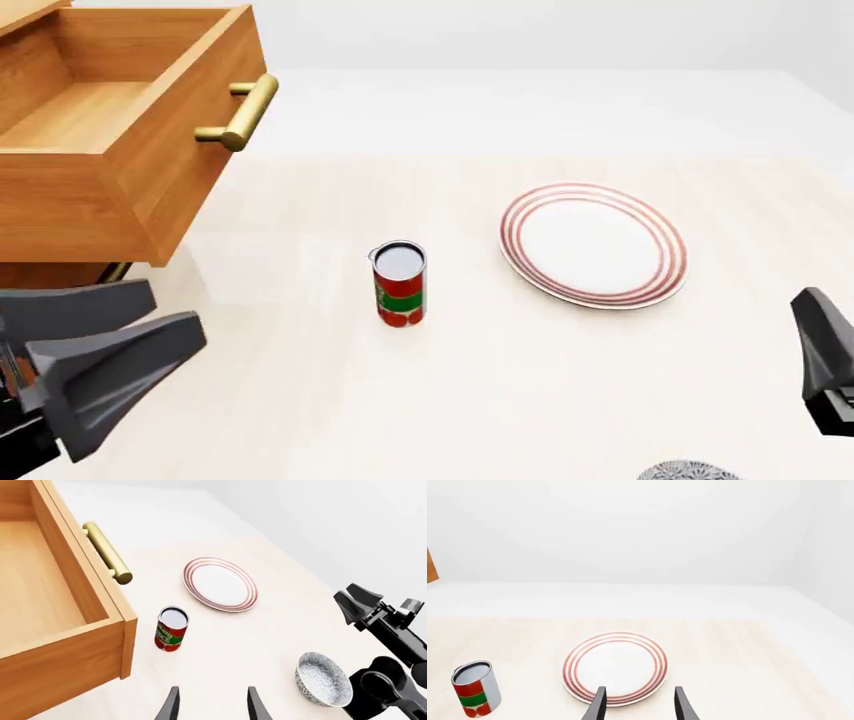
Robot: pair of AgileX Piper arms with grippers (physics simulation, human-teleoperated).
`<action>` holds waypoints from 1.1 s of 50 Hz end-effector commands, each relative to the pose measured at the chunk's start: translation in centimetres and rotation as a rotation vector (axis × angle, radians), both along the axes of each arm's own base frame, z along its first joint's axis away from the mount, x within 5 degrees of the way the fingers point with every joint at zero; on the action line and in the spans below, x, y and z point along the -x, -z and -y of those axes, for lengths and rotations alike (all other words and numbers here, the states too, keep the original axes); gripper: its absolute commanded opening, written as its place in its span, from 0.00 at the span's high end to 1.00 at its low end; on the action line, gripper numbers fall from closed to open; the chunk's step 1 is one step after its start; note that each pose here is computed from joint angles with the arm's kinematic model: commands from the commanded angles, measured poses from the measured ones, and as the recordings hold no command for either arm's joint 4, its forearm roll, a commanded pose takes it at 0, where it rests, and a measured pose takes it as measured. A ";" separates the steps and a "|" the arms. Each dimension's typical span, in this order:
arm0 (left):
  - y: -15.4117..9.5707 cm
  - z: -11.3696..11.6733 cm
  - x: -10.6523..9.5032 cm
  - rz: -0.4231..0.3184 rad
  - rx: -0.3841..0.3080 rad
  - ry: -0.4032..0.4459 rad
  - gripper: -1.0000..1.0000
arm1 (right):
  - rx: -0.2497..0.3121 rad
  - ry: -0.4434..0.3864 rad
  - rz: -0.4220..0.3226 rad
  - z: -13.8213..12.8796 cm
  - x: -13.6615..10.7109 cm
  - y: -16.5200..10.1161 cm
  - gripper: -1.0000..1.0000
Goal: Put the bowl in the top drawer of the cabinet.
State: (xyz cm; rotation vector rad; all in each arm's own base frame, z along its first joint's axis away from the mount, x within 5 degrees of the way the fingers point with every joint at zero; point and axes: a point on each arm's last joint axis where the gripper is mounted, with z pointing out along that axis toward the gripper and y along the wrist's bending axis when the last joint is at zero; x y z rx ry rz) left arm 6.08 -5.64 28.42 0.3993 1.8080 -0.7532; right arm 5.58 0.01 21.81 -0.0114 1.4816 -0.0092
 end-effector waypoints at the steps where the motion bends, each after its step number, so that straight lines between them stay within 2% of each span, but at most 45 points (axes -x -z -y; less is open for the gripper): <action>1: -0.1 2.4 -1.4 -0.051 -0.014 0.064 0.00 | 0.000 0.000 0.000 0.0 0.0 0.0 0.00; 24: -0.4 5.5 -2.5 -0.169 -0.045 0.141 0.00 | 0.000 0.000 0.000 0.0 0.0 0.0 0.00; 34: -1.4 6.9 -2.5 -0.169 -0.066 0.196 0.00 | 0.000 0.000 0.000 0.0 0.0 0.0 0.00; 55: -0.6 9.1 -3.2 -0.226 -0.114 0.223 0.00 | 0.000 0.000 0.000 0.0 0.0 0.0 0.00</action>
